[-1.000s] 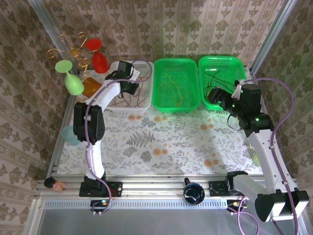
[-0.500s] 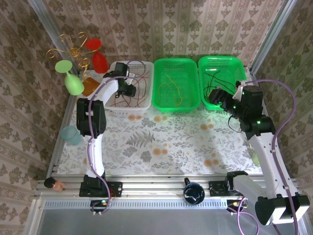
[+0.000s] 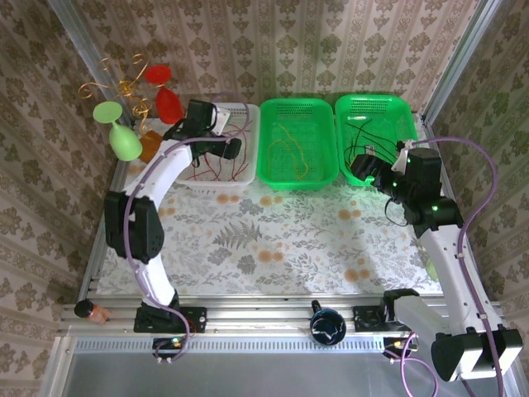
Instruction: Untangle the cables
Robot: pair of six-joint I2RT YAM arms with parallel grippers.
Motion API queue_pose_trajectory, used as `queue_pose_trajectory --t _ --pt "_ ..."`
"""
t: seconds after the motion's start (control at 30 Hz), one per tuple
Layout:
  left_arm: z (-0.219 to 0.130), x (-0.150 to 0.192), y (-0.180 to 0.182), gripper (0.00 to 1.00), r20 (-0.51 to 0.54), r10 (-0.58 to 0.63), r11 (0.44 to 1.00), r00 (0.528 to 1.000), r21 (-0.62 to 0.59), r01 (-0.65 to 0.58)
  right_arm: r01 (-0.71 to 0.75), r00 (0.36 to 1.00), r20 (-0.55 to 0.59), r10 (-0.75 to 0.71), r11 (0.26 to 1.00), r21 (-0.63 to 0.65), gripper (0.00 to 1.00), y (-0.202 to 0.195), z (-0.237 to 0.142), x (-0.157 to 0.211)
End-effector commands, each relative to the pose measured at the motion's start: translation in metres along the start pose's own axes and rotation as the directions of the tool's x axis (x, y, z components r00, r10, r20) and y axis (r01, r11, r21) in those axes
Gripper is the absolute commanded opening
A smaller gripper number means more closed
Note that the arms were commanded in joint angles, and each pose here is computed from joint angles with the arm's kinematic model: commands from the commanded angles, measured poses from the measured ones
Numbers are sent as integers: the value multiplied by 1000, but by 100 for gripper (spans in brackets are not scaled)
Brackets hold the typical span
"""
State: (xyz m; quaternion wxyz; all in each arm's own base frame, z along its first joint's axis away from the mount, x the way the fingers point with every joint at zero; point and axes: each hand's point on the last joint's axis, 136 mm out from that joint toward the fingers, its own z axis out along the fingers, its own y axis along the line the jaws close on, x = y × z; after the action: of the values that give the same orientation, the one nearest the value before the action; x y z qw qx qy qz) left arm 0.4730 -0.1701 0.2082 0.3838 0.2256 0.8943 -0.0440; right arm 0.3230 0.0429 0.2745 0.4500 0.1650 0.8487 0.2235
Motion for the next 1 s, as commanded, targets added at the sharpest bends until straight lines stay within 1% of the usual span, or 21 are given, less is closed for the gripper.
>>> queue_pose_trajectory --t 0.0,0.03,0.1,0.2,0.27,0.33,0.4,0.43,0.47,0.5,0.63,0.73,0.8,0.9,0.97 --pt "-23 2 -5 100 67 12 1000 998 1 -12 67 998 12 -69 992 111 100 -26 7 8" --pt "-27 9 -7 100 80 7 1000 997 5 -8 84 996 19 -87 987 137 100 -35 10 11" --pt "-41 22 -9 100 138 5 1000 990 -1 -5 139 988 36 -147 977 160 100 -49 20 20" --pt "-48 50 -10 100 225 6 1000 974 -14 -3 200 969 105 -223 961 190 100 -66 33 28" --pt "-49 67 -7 100 279 -26 999 960 -26 35 241 941 185 -283 945 219 100 -77 38 29" --pt "-52 82 3 100 330 -108 991 938 -37 127 283 896 275 -350 925 254 100 -83 38 24" --pt "-55 93 9 100 381 -156 983 911 -27 179 296 863 316 -395 901 318 100 -96 38 22" --pt "-57 94 9 100 424 -138 987 895 -19 161 302 849 325 -415 888 346 100 -102 39 22" --pt "-56 100 7 100 444 -117 990 888 -21 141 302 844 326 -426 880 367 100 -107 41 23" --pt "-58 101 9 100 479 -99 990 872 -37 132 297 840 331 -430 875 383 100 -111 43 23" --pt "-52 111 25 100 491 -113 979 864 -93 181 291 841 328 -430 871 396 100 -123 59 32" --pt "-54 111 41 100 516 -112 966 849 -145 215 299 835 312 -453 850 434 100 -135 71 36" --pt "-58 114 56 100 534 -113 946 838 -199 254 316 824 305 -478 834 453 100 -140 77 38" --pt "-64 120 71 100 539 -106 928 836 -249 278 324 833 282 -475 834 447 100 -139 87 34" --pt "-65 125 76 100 526 -93 923 845 -272 271 333 837 275 -473 839 430 100 -136 92 33"
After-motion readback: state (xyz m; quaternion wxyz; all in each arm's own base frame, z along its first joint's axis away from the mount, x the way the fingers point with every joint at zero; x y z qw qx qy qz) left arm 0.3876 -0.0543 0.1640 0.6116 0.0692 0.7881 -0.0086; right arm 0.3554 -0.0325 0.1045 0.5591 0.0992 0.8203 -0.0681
